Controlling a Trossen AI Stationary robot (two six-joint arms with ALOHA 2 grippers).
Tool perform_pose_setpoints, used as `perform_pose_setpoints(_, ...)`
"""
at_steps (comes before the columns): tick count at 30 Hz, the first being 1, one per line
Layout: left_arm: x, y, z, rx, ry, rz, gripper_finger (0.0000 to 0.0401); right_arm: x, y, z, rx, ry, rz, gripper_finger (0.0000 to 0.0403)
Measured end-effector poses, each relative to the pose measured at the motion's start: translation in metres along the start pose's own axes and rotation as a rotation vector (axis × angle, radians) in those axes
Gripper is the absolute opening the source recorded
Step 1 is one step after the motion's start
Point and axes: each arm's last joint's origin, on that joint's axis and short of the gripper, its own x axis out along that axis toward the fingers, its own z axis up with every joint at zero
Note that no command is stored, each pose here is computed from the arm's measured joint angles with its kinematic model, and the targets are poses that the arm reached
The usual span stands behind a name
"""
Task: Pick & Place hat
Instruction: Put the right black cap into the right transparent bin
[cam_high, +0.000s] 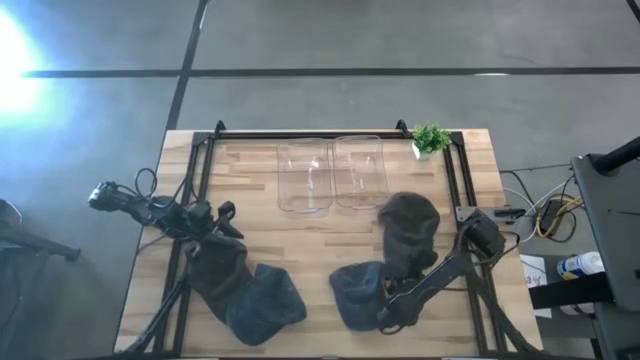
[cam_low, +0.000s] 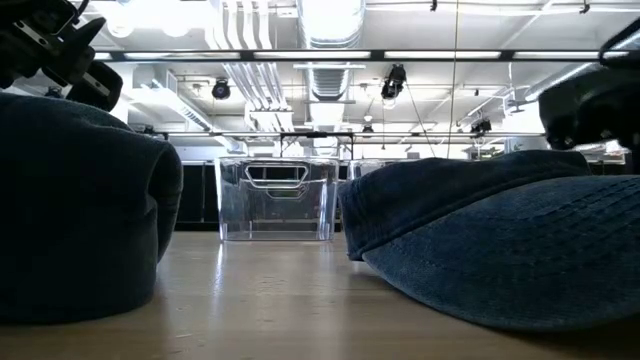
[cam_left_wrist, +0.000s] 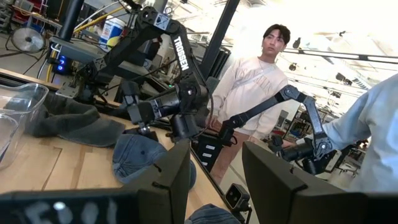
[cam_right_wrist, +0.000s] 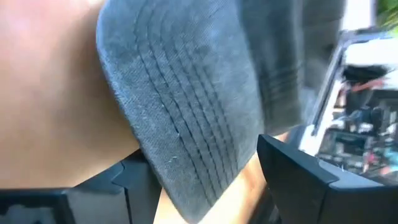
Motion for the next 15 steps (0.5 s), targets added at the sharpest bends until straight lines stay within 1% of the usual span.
perform_pose_setpoints(6,0.0,0.0,0.0,0.0,0.001,0.0,0.014,-0.001,-0.014,0.012,0.005,-0.121,-0.014,0.0247)
perform_pose_setpoints(10,0.0,0.0,0.0,0.0,0.001,0.001,0.014,0.004,-0.019,0.018,0.038,-0.125,-0.024,0.0245)
perform_pose_setpoints(12,0.0,0.0,0.0,0.0,0.003,0.001,0.014,0.008,-0.021,0.02,0.061,-0.116,-0.029,0.0236)
perform_pose_setpoints(15,0.0,0.0,0.0,0.0,0.003,0.002,0.014,0.012,-0.021,0.023,0.091,-0.109,-0.006,0.0206)
